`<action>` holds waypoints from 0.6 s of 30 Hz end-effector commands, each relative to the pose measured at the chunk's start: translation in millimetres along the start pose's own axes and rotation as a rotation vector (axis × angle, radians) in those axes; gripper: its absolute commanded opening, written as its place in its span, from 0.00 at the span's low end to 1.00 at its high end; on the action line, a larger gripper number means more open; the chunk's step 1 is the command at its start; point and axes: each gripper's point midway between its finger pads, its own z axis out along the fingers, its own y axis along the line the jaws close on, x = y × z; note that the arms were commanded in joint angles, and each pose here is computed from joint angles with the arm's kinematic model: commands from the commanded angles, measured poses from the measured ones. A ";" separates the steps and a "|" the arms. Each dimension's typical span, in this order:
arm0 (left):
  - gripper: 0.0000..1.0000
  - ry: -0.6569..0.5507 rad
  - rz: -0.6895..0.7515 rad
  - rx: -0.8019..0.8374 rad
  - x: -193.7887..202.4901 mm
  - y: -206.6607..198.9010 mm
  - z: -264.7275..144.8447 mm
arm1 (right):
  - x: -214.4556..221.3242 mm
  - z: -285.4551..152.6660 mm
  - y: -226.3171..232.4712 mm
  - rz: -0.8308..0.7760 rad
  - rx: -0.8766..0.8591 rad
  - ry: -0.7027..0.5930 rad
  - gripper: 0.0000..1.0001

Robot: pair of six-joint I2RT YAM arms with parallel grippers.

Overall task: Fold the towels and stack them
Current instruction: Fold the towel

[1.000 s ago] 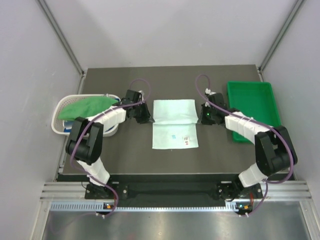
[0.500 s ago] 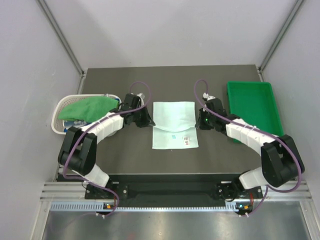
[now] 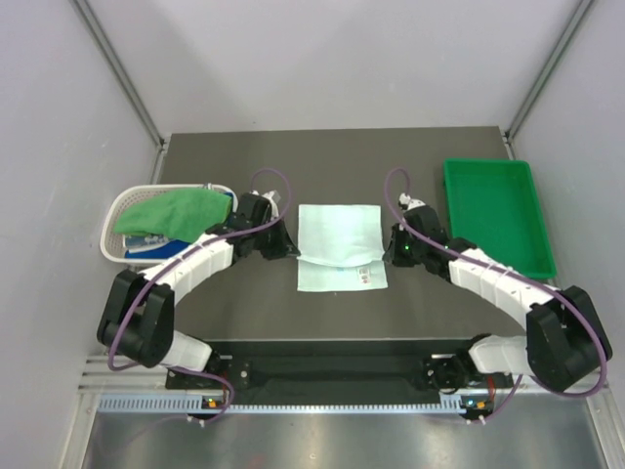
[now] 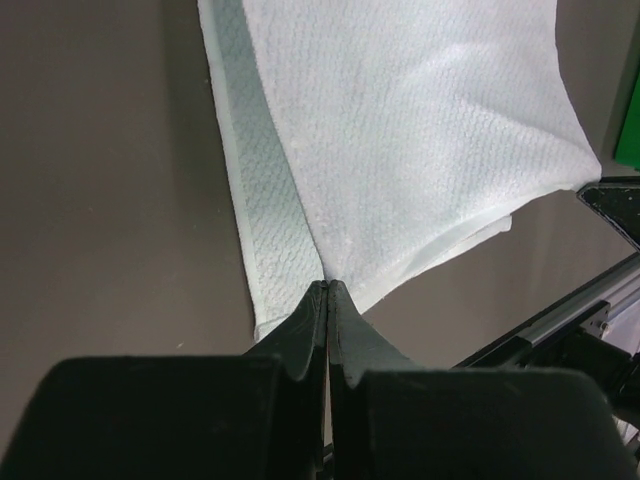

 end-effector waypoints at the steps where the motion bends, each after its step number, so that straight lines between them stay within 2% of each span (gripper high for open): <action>1: 0.00 0.003 0.031 0.004 9.5 -3.2 -6.6 | -1.4 -10.1 4.1 0.010 -0.008 -0.033 0.00; 18: 0.00 0.064 0.043 -0.007 46.6 2.3 -5.7 | 36.7 -18.3 2.7 0.026 -0.013 0.009 0.00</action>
